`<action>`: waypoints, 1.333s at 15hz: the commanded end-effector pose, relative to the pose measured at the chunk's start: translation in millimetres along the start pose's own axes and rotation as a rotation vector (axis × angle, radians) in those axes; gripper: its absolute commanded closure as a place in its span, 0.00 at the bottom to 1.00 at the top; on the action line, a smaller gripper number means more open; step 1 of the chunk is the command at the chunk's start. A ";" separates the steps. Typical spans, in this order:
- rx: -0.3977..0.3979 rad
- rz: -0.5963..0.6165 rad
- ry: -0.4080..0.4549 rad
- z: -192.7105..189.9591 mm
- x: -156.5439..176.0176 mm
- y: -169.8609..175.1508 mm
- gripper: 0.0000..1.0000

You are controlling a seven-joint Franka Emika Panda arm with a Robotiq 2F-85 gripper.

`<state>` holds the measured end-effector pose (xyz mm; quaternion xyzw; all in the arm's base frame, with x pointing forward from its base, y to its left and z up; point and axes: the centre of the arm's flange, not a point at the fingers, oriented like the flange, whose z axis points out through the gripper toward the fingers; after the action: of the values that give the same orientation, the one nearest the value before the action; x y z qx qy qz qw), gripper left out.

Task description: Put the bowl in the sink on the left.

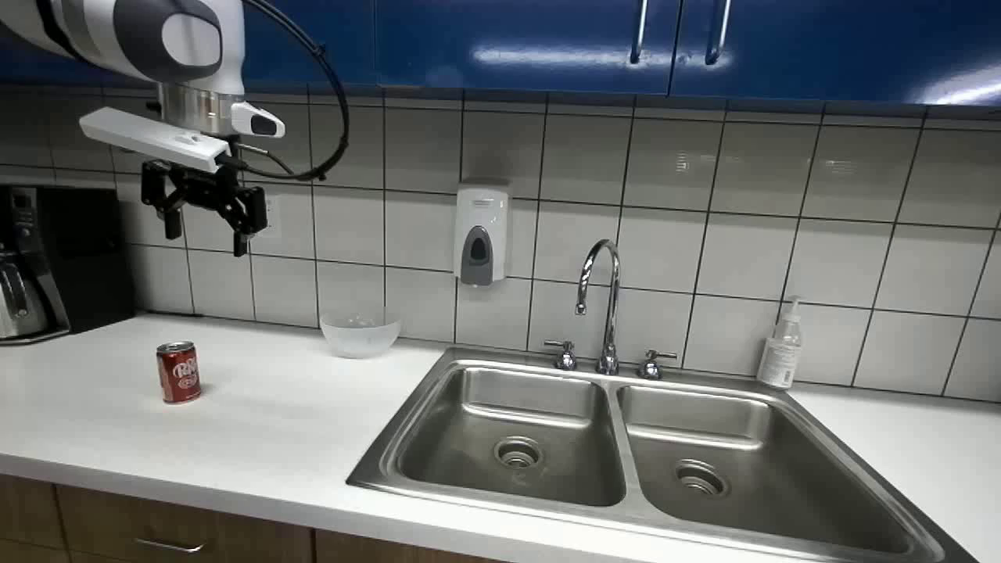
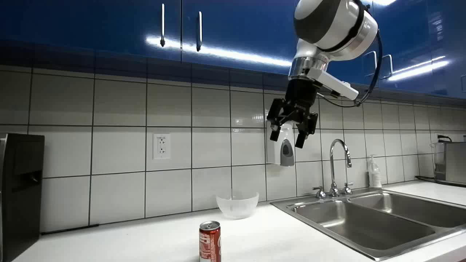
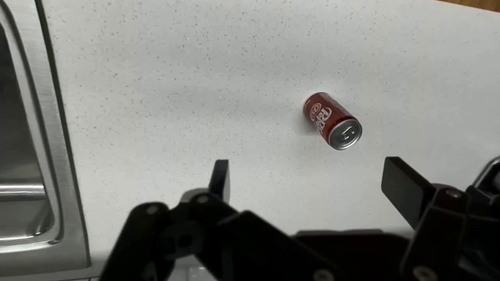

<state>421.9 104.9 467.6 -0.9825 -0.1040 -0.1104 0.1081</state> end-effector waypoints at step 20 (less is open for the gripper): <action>-0.036 -0.137 -0.036 53.1 4.5 18.8 0.00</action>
<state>427.5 104.4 436.5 -0.9807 -0.1389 -0.0975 0.0972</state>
